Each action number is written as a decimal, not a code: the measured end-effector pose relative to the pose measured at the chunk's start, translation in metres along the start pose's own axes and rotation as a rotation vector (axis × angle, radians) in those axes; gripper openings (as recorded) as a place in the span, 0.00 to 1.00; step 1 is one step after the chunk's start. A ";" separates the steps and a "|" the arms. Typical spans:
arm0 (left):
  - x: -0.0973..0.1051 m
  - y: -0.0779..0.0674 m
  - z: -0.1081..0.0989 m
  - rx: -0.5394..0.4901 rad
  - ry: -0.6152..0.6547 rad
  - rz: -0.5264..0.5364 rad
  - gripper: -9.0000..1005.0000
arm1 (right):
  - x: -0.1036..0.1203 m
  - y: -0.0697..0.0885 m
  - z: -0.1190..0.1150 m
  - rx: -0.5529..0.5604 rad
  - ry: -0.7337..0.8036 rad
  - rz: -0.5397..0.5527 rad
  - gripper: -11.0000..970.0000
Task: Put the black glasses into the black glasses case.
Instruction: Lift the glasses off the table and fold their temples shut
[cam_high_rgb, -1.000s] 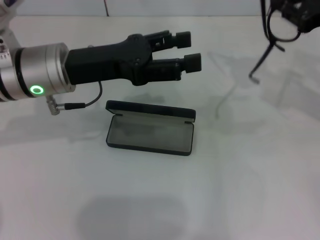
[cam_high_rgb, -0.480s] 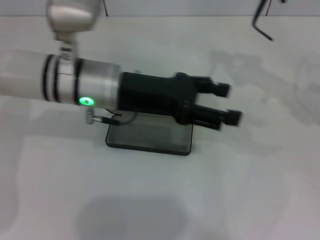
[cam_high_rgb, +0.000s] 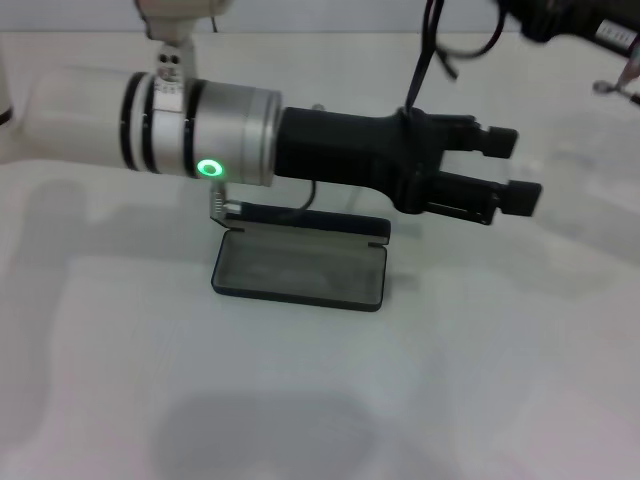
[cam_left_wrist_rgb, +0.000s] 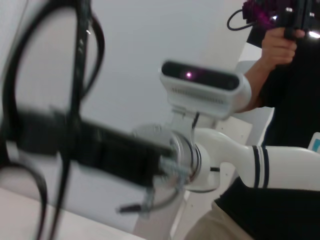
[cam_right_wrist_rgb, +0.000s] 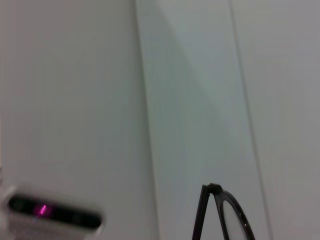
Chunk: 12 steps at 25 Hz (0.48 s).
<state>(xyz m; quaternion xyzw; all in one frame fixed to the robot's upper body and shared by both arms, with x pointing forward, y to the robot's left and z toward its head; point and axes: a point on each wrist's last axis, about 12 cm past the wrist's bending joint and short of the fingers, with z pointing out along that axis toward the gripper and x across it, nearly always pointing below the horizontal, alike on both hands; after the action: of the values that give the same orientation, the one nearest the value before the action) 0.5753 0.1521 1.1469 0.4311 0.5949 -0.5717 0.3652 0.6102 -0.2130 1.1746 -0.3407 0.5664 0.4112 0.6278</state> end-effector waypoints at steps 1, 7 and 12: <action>0.000 0.000 -0.002 -0.005 -0.005 0.004 0.85 | 0.002 0.002 0.000 -0.013 0.021 0.002 0.13; -0.002 -0.004 -0.012 -0.014 -0.020 0.025 0.85 | 0.015 0.005 -0.003 -0.057 0.145 -0.004 0.13; -0.003 -0.004 -0.014 -0.012 -0.020 0.028 0.85 | 0.018 0.006 -0.008 -0.089 0.200 -0.008 0.13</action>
<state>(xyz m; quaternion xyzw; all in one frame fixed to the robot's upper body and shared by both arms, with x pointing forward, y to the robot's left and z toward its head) 0.5730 0.1655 1.1522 0.4314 0.5887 -0.5672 0.3815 0.6018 -0.2156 1.1564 -0.4098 0.6059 0.3975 0.5540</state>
